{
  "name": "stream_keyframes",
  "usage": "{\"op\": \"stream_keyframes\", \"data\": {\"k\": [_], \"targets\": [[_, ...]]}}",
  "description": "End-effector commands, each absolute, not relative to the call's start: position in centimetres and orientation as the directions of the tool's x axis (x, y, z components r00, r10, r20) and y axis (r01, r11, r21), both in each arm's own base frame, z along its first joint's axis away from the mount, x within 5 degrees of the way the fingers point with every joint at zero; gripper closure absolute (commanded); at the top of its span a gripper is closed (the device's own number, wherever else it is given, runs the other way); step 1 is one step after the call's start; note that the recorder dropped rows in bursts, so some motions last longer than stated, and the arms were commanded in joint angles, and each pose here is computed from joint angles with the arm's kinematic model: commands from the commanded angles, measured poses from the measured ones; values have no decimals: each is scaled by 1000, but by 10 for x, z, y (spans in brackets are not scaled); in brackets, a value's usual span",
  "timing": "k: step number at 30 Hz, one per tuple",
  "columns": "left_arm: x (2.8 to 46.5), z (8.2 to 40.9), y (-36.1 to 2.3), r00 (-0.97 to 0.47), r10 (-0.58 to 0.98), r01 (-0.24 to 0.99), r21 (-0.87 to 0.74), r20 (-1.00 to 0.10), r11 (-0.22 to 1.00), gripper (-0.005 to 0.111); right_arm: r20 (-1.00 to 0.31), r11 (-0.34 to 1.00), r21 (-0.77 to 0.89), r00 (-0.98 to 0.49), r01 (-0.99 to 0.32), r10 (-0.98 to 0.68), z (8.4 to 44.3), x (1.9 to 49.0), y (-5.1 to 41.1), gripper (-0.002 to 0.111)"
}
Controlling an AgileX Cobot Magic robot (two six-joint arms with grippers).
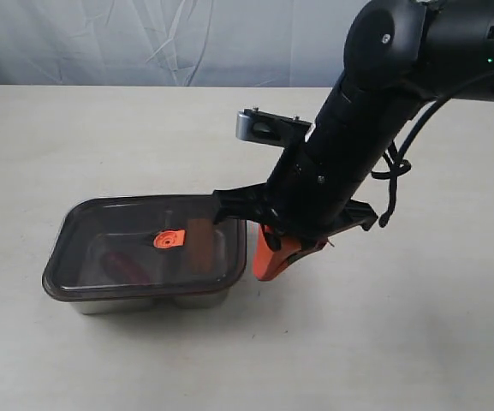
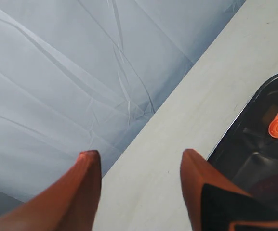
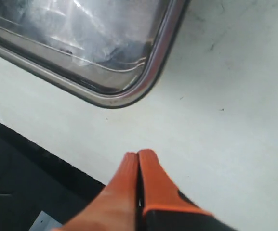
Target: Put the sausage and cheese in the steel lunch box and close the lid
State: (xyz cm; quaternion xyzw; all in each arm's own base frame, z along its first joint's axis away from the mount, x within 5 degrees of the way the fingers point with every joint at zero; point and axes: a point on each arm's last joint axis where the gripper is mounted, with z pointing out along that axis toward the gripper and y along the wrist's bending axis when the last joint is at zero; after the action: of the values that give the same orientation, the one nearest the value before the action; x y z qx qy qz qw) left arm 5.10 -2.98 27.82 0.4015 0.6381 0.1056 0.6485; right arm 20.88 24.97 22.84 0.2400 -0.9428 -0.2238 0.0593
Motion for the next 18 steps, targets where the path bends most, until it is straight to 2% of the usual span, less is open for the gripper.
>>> {"op": "stream_keyframes", "data": {"k": [1,18], "targets": [[49,282,-30,177,627,368,642,-759,673,58,35,792,445,-876,-418,-481,216,209,257,109],[49,282,-30,177,627,370,642,-759,672,58,79,810,444,-884,-383,-461,179,212,275,109]]}}
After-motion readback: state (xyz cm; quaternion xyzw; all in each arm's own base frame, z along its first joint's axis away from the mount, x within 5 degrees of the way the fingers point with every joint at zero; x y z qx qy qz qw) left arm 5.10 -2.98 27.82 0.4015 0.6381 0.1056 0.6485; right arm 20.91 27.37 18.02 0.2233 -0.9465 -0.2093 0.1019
